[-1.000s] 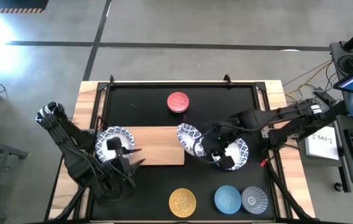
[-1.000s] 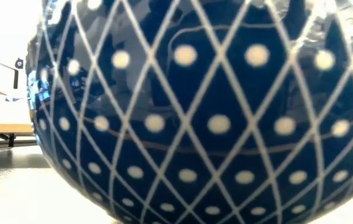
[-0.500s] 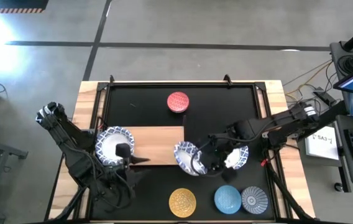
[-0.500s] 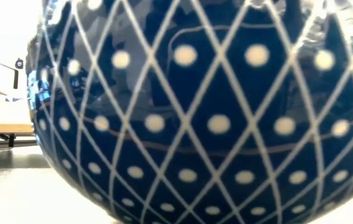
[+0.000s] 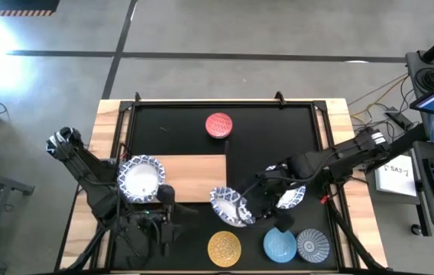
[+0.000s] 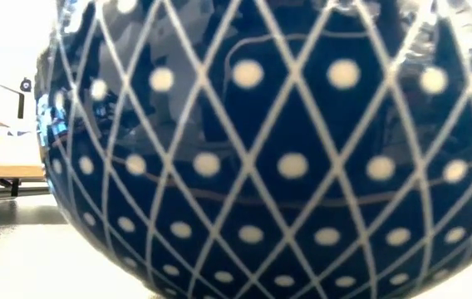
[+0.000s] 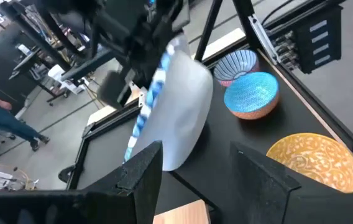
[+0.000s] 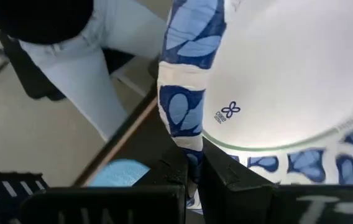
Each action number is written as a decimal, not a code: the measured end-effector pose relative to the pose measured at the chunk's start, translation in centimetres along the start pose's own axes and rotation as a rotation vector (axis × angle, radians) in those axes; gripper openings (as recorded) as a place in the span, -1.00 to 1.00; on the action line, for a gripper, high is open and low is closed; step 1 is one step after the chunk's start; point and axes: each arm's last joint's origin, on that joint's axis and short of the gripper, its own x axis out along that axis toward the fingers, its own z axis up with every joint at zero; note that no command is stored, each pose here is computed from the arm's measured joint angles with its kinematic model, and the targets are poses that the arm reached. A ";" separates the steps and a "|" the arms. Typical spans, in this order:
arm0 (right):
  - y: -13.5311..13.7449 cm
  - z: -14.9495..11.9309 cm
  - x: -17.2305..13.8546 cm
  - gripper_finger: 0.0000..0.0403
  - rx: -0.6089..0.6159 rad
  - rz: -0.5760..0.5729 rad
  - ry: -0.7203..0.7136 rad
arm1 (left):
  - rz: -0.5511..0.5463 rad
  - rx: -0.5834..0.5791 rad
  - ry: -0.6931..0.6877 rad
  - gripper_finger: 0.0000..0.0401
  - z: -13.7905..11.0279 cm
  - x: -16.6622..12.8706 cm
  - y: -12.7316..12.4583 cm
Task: Place and stack bowls onto a shelf
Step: Stack the blue patterned bowl on top of the blue patterned bowl on the shelf
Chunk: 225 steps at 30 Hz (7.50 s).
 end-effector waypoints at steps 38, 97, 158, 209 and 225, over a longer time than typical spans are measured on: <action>0.3 2.3 0.2 -0.96 -0.276 0.083 -0.156 | -0.103 -0.040 -0.108 -0.47 1.1 2.1 -0.4; -2.7 0.1 -7.2 -0.12 0.135 -0.975 -0.030 | 0.118 -0.463 0.500 -1.00 -5.9 -3.3 6.3; -3.3 -3.0 -7.4 -0.12 0.383 -0.979 0.165 | 0.195 -0.758 0.973 -1.00 -8.2 -3.0 13.1; -3.3 -3.0 -7.4 -0.12 0.383 -0.980 0.172 | 0.026 -0.829 1.191 -0.65 -11.8 -1.3 8.8; -3.3 -3.0 -7.4 -0.12 0.407 -0.983 0.161 | -0.083 -0.858 1.200 -0.22 -12.2 -0.9 7.3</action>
